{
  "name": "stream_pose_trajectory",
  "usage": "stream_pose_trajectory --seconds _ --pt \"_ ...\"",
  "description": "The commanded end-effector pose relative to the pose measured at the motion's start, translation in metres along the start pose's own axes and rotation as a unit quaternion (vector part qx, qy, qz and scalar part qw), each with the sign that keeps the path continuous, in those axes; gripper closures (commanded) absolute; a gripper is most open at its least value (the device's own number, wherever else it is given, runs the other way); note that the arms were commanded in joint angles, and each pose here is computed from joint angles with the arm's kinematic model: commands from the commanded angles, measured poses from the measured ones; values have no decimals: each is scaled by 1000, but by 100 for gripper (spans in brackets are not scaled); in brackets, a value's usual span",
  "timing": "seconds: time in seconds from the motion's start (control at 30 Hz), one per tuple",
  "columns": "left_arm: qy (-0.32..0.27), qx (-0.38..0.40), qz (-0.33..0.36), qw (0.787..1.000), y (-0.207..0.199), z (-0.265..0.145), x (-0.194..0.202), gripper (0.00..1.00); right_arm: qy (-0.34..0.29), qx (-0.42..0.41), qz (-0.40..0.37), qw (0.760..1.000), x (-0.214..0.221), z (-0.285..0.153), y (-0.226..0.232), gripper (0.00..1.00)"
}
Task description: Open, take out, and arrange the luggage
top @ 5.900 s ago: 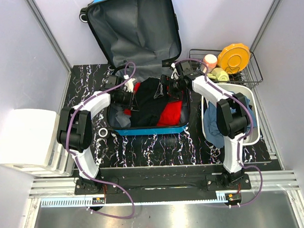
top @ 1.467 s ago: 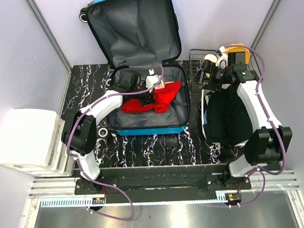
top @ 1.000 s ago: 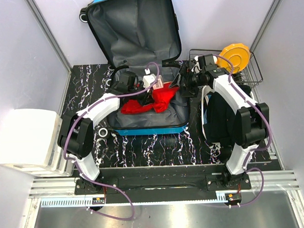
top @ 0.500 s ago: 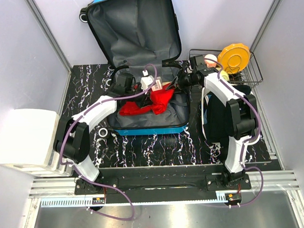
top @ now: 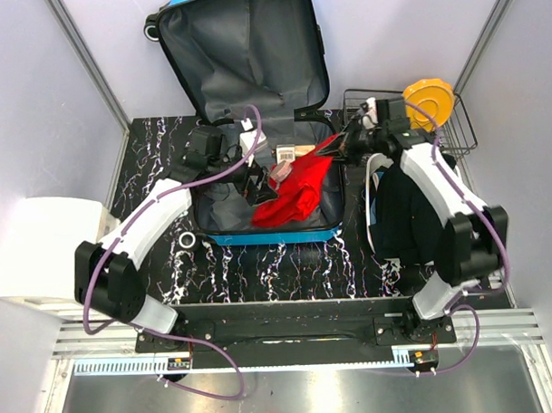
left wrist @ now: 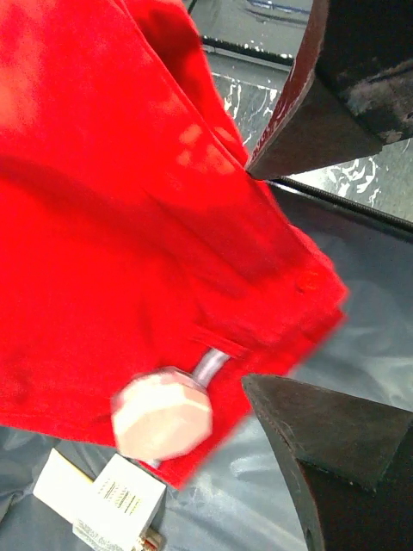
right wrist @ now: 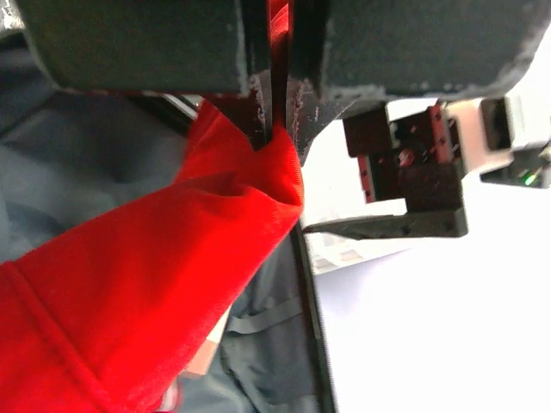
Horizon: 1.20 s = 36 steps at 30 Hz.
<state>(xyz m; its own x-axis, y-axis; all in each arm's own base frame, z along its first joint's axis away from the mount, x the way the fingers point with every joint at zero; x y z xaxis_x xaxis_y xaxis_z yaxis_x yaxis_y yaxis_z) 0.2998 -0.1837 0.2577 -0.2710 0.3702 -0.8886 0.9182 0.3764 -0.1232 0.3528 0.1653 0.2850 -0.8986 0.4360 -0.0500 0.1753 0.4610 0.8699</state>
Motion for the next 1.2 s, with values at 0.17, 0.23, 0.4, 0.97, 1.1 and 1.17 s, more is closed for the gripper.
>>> stream_pose_trajectory --seconds 0.17,0.23,0.4,0.97,1.1,1.17 --pt "-62 -10 19 998 -16 -37 -35 1 -87 -142 -142 976 33 -117 66 100" --pt "-62 -9 14 998 -15 -36 -32 1 -97 -162 -169 967 32 -124 80 100" --pt "-66 -13 14 998 -13 -35 -33 1 -112 -185 -220 951 22 -130 96 100" --pt "-82 -9 11 997 -9 -33 -38 1 -598 14 -64 799 12 -272 63 100" --pt "-77 -4 8 997 -7 -29 -38 1 -598 59 27 799 14 -256 13 100" --pt "-74 -6 5 997 -6 -29 -37 1 -587 81 63 803 20 -254 -2 100"
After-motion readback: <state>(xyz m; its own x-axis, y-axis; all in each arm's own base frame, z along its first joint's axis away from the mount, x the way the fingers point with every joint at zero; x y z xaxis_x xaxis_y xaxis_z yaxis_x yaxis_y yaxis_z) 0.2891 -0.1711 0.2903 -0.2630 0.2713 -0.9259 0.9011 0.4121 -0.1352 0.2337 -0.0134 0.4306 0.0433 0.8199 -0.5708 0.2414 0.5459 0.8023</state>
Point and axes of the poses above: each gripper's point midway between its finger pads, its own z axis out along the fingers, its own y axis along the line the jaws close on, x = y × z, the point moved 9 cm from there along -z, back along the fingers, and after that the axes turned 3 degrees about z, right-handed, at the moved point
